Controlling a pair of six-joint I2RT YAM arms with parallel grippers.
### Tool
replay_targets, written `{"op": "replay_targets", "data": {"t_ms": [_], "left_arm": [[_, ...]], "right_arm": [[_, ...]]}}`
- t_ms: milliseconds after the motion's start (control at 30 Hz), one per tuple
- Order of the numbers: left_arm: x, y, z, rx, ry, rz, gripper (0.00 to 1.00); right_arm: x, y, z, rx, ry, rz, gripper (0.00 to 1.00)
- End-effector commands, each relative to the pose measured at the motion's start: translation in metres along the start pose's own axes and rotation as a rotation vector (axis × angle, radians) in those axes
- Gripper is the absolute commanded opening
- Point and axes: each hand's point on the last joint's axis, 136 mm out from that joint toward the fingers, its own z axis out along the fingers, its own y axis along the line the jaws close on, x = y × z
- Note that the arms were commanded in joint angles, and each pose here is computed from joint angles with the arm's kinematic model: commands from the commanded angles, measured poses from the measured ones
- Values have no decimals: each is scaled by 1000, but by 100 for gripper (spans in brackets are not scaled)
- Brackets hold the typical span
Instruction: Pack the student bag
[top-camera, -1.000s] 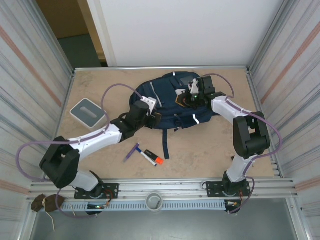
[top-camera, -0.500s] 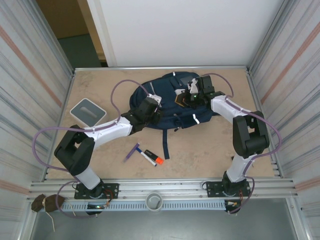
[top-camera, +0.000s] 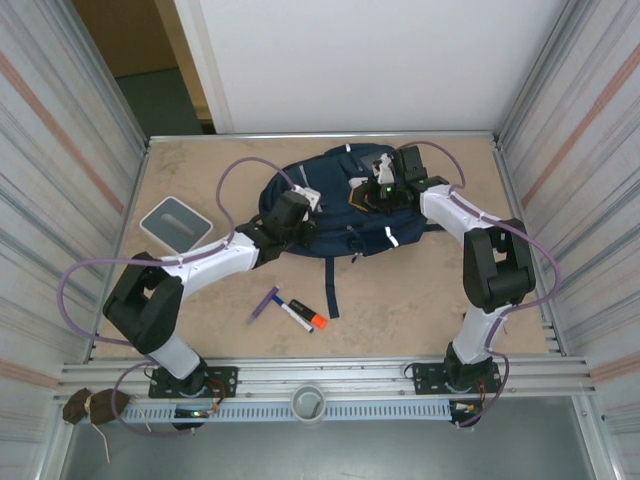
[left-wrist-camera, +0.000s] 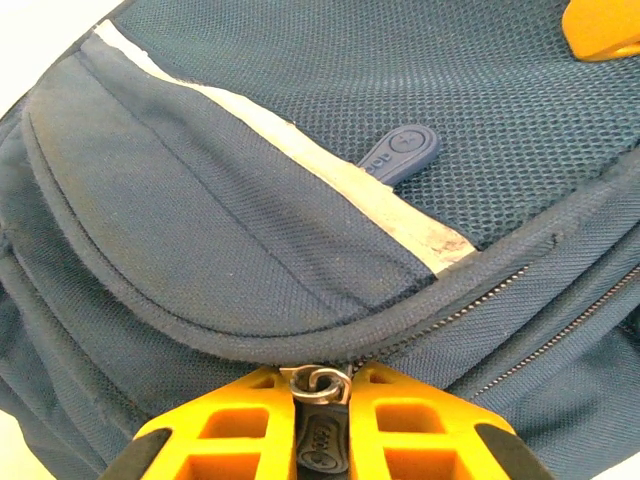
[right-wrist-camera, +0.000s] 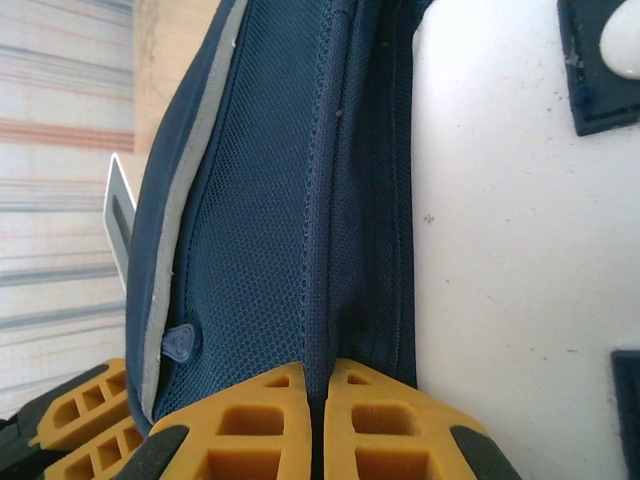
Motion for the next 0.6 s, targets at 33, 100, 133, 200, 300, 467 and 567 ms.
{"op": "replay_targets", "data": {"t_ms": [33,100,133,200,300,467,567], "left_arm": [[6,27,-10,-28,15,-25,4],[8,31,-11,-2,18,-39,2],[10,33,-11,3,20,-41,0],[11,35,-12,13,17,-32,0],[13,35,-12,52,20,-16,0],[17,46,-15,45,27,8,0],[19,66,-19,-52,34,10,0]], "right_arm": [[-7,10,-8,-29,23,-86,0],[-8,7,-9,-16,31,-96,0],[-8,7,-9,-14,33,-101,0],[-9,7,-9,-11,36,-105,0],[-9,7,-9,-18,41,-105,0],[-10,6,-11,-18,43,-103,0],[-11,4,-12,-11,52,-115,0]]}}
